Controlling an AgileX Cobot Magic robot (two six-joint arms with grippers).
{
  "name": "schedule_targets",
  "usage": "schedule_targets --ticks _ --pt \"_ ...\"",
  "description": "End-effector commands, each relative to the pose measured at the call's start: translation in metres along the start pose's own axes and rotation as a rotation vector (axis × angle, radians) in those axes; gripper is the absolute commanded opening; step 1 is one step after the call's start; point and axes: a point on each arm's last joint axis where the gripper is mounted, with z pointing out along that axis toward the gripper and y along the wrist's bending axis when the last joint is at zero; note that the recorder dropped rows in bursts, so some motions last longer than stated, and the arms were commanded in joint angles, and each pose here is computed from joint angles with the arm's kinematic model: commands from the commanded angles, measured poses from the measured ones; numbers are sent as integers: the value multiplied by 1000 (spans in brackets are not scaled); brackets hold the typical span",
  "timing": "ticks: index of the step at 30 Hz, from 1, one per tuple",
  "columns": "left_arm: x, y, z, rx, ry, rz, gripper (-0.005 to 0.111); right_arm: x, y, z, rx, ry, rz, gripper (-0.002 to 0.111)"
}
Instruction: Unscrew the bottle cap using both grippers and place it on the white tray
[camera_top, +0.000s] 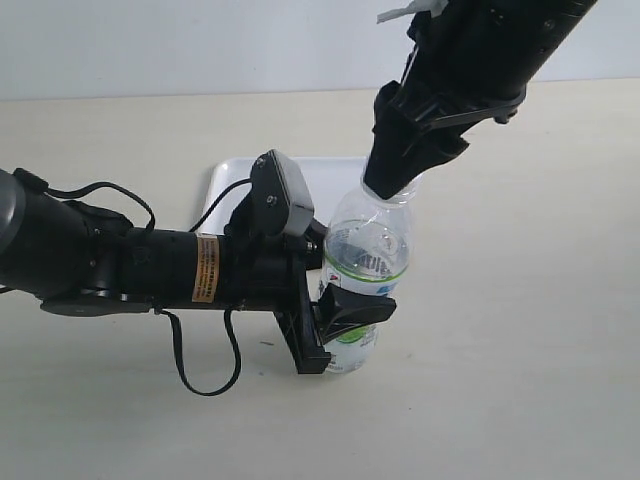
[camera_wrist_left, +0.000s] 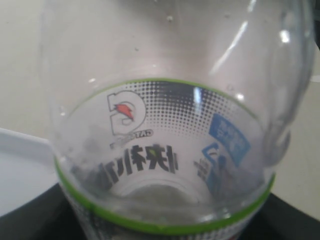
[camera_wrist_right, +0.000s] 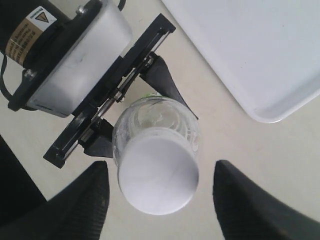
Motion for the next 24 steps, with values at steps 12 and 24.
schedule_targets --ticks 12,24 --pt "-5 -1 -3 -2 -31 -19 0 -2 1 -2 3 -19 -16 9" --pt "-5 -1 -3 -2 -31 -19 0 -2 1 -2 3 -14 -329 0"
